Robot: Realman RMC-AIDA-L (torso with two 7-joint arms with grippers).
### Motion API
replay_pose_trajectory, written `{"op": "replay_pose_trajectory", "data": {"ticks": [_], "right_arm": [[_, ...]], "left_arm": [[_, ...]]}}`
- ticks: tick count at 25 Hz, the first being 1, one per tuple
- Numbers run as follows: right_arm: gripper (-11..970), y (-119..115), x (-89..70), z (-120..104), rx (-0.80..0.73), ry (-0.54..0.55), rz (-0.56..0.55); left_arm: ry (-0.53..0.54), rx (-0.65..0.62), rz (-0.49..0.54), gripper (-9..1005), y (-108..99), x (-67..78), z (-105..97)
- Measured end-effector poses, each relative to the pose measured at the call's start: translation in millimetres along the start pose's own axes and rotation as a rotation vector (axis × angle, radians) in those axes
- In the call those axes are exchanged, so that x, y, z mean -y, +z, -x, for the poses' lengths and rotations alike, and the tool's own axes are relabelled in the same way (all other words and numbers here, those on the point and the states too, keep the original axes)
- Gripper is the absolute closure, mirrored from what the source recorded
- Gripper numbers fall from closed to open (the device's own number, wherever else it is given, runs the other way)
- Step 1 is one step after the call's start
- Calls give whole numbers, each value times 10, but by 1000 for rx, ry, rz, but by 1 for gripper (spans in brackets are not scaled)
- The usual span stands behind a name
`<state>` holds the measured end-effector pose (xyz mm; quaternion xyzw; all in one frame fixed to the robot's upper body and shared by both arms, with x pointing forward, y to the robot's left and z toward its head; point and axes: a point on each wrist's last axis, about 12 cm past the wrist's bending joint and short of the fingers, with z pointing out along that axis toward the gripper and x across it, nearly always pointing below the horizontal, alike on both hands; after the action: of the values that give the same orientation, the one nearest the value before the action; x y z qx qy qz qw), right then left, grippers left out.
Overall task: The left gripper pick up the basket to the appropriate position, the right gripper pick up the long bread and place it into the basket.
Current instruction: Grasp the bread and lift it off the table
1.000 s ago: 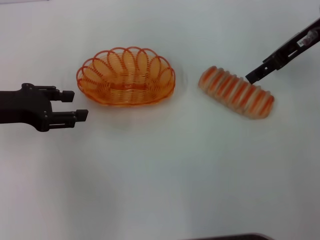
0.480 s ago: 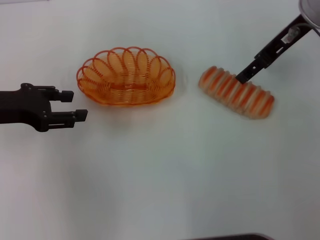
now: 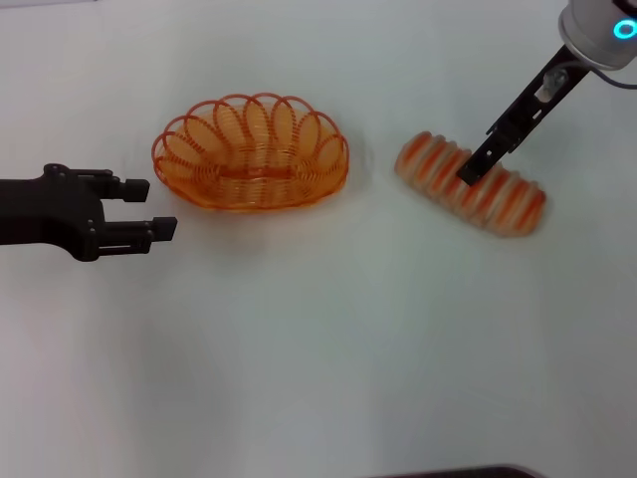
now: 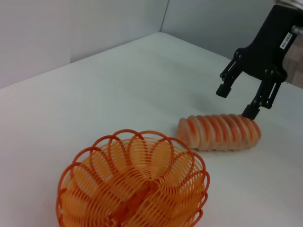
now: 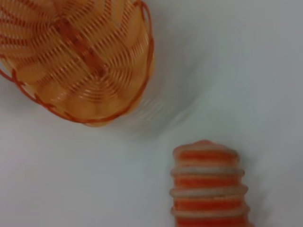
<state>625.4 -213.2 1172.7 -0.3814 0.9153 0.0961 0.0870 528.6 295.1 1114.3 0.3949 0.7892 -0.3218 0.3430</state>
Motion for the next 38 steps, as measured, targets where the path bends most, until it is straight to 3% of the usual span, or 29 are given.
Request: {"op": "replay_pose_trajectory", "data": {"ticks": [22,38], "right_arm": [[26,239,-1,-37,-71,-60,-74],[29,287,-82,22,-81,-83,-42]], "left_arm": [[5,0,-2,354,15,-1,13],[15,3,-4,355,28,-12,56]]}}
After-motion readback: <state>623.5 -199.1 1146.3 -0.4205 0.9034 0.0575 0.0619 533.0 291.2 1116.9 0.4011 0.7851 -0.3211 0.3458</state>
